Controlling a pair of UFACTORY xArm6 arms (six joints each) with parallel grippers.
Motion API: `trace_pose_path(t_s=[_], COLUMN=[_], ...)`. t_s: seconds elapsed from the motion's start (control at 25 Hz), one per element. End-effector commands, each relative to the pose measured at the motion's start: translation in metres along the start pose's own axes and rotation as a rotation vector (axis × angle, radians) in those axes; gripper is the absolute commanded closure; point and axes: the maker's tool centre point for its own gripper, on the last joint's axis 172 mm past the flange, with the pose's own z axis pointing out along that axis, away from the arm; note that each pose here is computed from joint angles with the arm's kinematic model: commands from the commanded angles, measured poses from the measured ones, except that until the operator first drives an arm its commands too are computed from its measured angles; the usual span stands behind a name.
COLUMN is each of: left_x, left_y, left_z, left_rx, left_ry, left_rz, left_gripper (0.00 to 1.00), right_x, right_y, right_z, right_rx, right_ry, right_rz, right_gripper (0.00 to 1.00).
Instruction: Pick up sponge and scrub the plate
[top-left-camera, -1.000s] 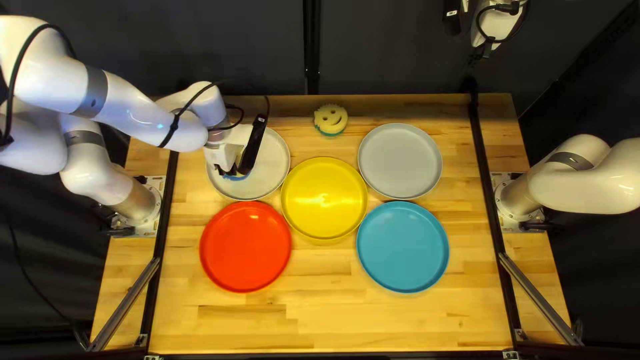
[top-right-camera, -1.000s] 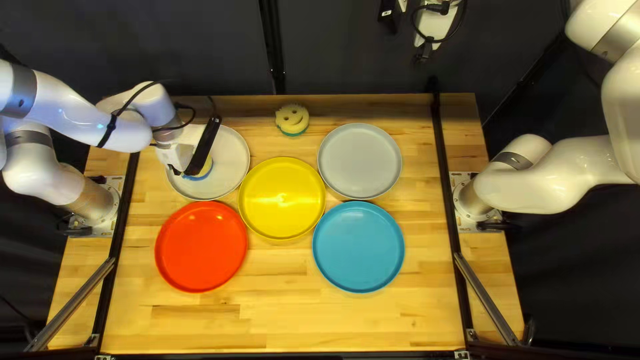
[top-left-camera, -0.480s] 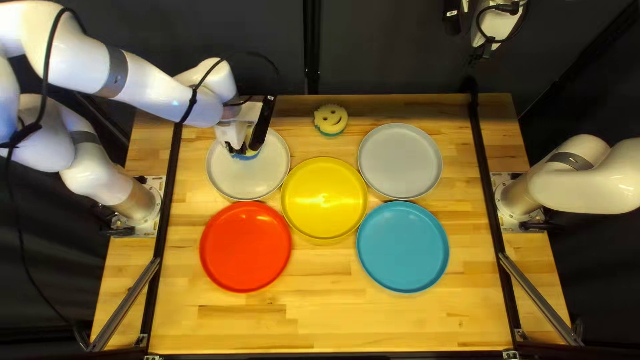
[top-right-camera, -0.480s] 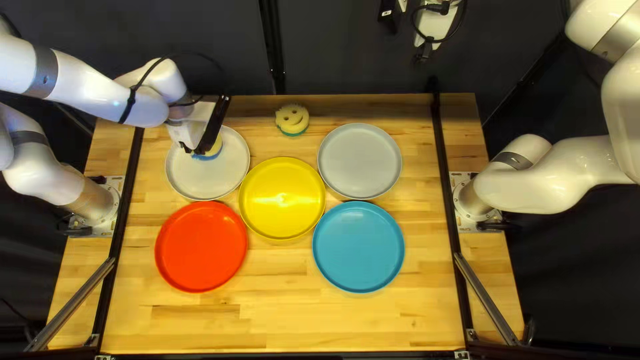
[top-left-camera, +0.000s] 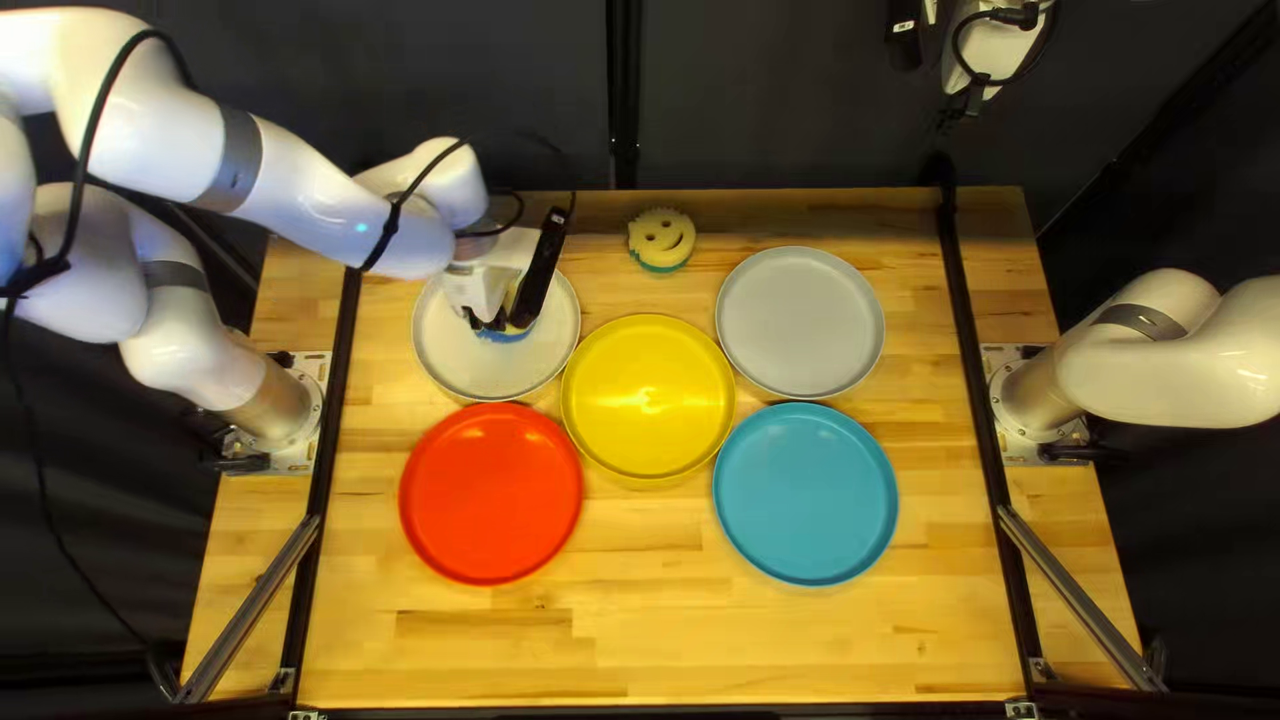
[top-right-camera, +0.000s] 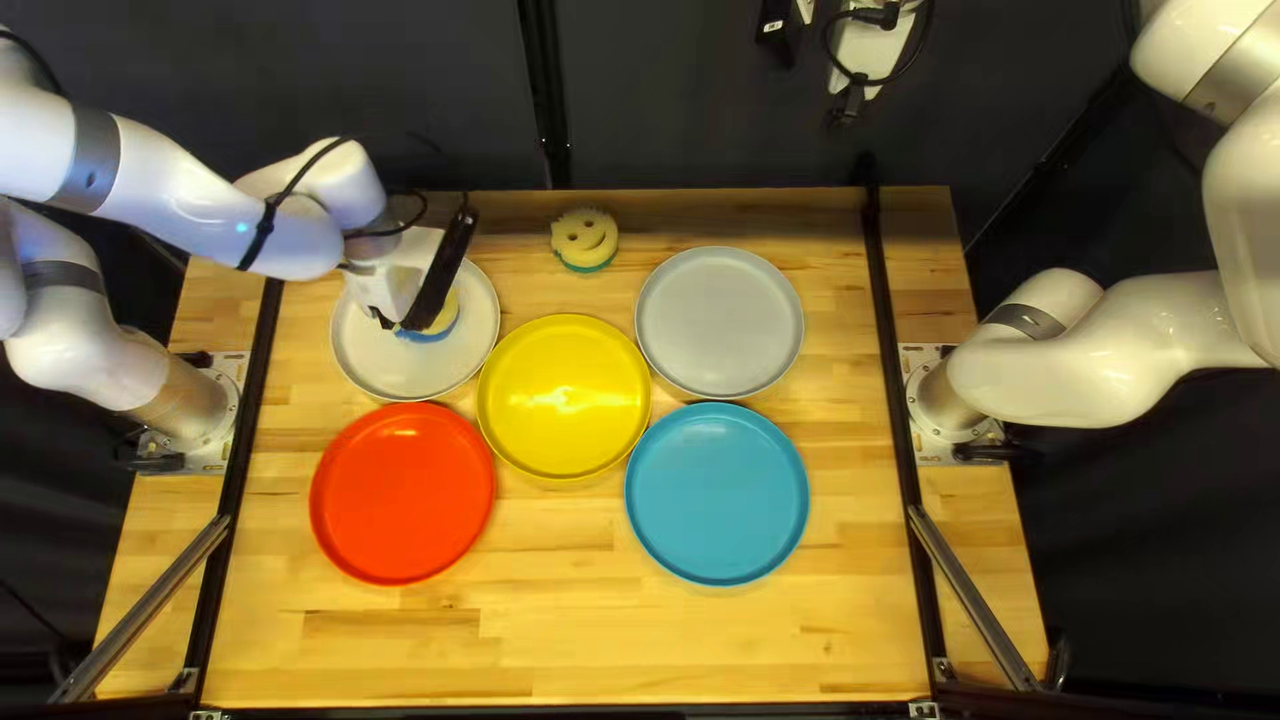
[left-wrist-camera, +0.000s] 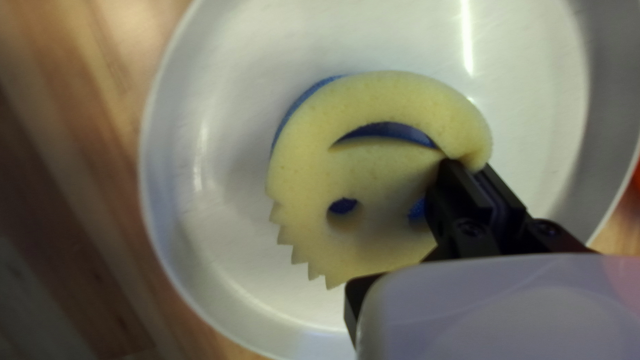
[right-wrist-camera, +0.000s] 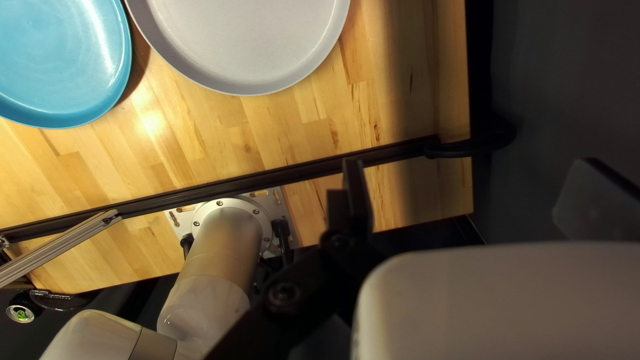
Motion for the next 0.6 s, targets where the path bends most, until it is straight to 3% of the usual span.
trace_pose_path(t_s=[0.04,0.28,0.6], left_x=[0.005,0.005,0.01], left_y=[0.01,0.013,-0.02], left_z=[0.001,0.004,-0.003], left_rx=[-0.009,-0.022,0.0], left_ry=[0.004,0.003,0.01], left_rz=[0.007,0.02,0.036], left_gripper=[1.0,1.0,1.0], right_x=[0.0,0.0,0.0], right_y=[0.0,0.0,0.0], right_z=[0.0,0.0,0.0], right_rx=[0.0,0.0,0.0], right_ry=[0.0,0.0,0.0], right_rz=[0.0,0.0,0.0], right_gripper=[0.0,0.0,0.0])
